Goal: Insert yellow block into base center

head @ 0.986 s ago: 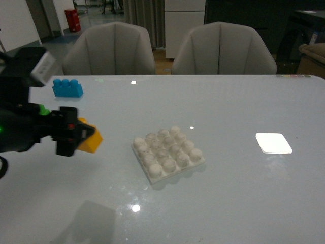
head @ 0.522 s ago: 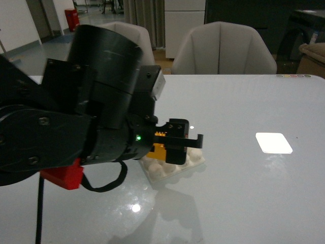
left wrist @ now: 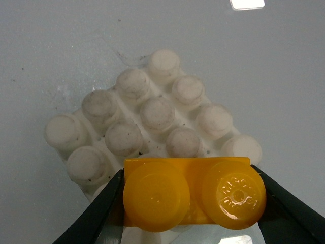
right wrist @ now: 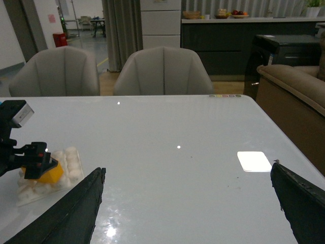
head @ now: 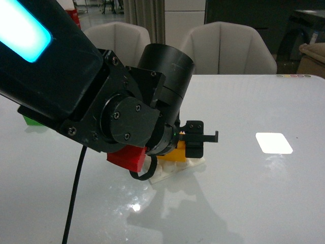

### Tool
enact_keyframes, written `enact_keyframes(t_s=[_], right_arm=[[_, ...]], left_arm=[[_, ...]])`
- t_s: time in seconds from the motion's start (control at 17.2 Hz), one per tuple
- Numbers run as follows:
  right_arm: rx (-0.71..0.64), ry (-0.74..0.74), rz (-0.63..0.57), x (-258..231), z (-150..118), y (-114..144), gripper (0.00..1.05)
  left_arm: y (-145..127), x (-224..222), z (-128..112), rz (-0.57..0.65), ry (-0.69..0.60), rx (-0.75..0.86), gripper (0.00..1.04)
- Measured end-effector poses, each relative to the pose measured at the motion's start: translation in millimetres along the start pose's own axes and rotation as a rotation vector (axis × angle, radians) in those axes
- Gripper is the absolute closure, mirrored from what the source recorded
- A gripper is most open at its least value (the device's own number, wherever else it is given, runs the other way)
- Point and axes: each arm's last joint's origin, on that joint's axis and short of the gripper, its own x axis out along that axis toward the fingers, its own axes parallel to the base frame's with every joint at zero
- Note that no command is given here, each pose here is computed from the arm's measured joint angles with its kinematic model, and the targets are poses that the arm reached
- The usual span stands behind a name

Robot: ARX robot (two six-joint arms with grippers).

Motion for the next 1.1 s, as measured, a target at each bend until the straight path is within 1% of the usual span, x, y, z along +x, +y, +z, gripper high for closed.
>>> enact_keyframes(t_s=[0.12,0.29,0.46,0.75,1.1], right_arm=[[0.000,0.000,0.000,0.0,0.0,0.0,0.06],[0.000,0.000,0.000,0.0,0.0,0.0,0.06],[0.000,0.000,0.000,0.0,0.0,0.0,0.06],[0.000,0.000,0.000,0.0,0.0,0.0,0.06],[0.000,0.000,0.000,0.0,0.0,0.0,0.06]], left_arm=[[-3.7,6.7,2.9,0.033,0.007,-0.007,0.42],[-7.3,14.6,12.2,0.082,0.019,-0.061,0.42],[-3.6,19.5,16.8,0.133,0.024,-0.146,0.42],[-4.8,19.0,18.3,0.154,0.042,-0.237,0.42],[-14.6,20.9,18.7,0.211,0.041,-0.279,0.42]])
